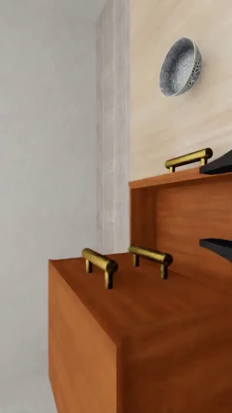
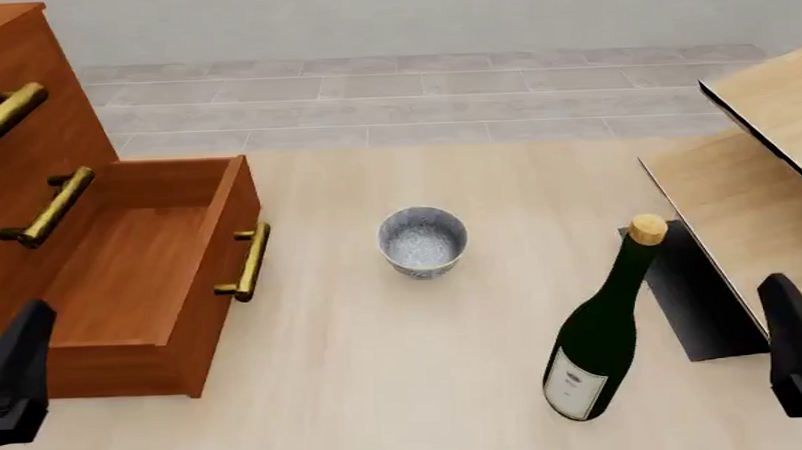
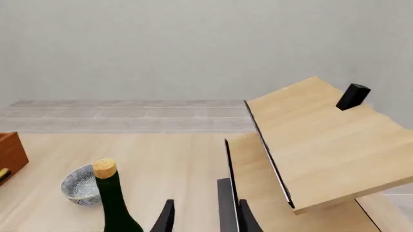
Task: Put the bowl on top of the cabinet.
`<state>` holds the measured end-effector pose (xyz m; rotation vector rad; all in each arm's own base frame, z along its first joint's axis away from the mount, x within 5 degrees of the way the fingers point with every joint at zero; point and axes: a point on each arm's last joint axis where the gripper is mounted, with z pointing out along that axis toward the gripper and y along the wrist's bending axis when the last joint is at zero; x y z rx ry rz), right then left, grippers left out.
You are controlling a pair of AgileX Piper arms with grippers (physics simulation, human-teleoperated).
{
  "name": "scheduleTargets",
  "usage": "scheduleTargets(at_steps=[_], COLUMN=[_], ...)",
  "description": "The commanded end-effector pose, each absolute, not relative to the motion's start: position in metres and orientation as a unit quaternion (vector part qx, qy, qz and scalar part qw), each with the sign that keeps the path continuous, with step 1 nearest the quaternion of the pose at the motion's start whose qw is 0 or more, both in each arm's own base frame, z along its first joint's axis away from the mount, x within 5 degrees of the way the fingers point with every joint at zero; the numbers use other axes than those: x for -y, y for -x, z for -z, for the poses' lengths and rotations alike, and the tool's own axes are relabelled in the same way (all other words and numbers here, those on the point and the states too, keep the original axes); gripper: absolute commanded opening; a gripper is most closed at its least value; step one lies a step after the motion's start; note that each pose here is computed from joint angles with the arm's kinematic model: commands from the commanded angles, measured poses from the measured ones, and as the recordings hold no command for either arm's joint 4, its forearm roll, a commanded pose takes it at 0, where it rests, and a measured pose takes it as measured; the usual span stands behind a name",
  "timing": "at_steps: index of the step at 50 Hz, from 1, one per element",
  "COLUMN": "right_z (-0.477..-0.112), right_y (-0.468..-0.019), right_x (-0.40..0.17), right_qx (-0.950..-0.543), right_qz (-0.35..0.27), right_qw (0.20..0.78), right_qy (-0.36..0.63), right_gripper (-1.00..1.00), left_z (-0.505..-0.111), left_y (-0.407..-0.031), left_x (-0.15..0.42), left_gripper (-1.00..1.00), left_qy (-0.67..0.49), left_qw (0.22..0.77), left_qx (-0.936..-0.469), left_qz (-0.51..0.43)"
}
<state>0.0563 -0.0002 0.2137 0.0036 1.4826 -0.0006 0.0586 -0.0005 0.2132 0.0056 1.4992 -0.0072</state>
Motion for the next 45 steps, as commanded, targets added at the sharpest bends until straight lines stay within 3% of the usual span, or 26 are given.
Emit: scheduleTargets(at_steps=[1,25,45], right_z=[-0.214,-0.215,-0.216], right_y=[-0.057,-0.056,-0.056], right_x=[0.0,0.0,0.0], right_qx=[-0.677,-0.675,-0.672], right_qz=[0.001,-0.004,-0.003], right_qw=[0.736,0.738,0.741], right_qy=[0.002,-0.004,-0.007], right_gripper=[1.0,1.0,1.0], left_z=[-0.219,-0.232,-0.242], left_y=[-0.056,-0.059,-0.102], left_x=[0.0,0.009,0.04], left_gripper=[1.0,1.0,1.0], left_qy=[0.0,-0.071,-0.154], left_qw=[0.74,0.753,0.734], left_qx=[-0.672,-0.653,-0.654], left_qz=[0.004,0.033,0.105])
